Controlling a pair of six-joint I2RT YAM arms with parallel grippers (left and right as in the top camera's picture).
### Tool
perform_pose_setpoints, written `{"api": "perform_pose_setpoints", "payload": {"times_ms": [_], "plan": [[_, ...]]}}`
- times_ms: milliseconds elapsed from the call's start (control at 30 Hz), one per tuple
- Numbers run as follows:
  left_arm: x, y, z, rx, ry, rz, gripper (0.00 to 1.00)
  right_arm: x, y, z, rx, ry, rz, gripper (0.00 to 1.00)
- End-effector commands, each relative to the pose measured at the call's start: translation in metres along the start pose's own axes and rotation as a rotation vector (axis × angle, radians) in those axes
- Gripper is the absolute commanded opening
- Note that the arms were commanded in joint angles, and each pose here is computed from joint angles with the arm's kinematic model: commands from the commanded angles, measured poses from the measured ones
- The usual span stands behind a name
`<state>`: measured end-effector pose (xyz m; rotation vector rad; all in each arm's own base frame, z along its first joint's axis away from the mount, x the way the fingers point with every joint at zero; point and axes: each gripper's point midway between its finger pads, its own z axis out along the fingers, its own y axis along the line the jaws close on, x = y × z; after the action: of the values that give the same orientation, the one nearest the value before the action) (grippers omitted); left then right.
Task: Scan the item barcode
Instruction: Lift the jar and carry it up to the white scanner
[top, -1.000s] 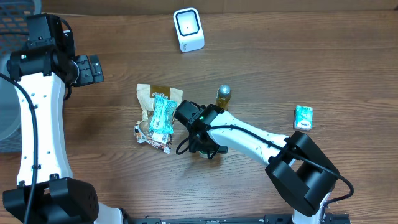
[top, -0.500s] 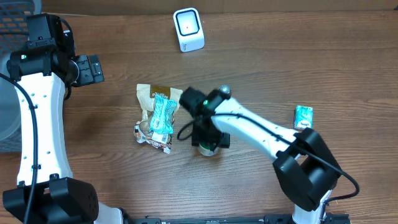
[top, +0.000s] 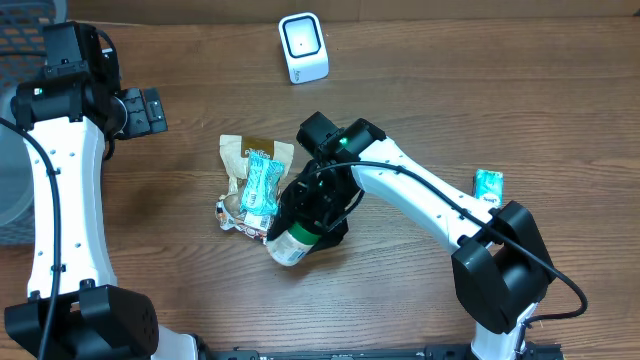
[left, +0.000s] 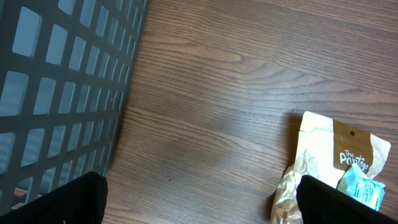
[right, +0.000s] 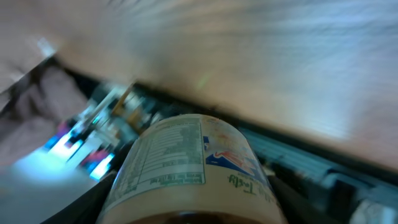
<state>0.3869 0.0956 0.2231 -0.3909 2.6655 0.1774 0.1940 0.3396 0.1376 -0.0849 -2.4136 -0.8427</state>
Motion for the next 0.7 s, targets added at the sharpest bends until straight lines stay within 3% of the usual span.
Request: {"api": "perform_pose_setpoints", "payload": {"times_ms": [0, 667], "plan": [[-0.006, 0.0, -0.01, -0.002, -0.032, 0.02, 1.0, 0.023, 0.029, -0.01, -0.144, 0.111, -0.025, 0.38], [-0.006, 0.0, -0.01, -0.002, -0.032, 0.02, 1.0, 0.041, 0.046, -0.017, -0.249, 0.217, -0.021, 0.41]]}}
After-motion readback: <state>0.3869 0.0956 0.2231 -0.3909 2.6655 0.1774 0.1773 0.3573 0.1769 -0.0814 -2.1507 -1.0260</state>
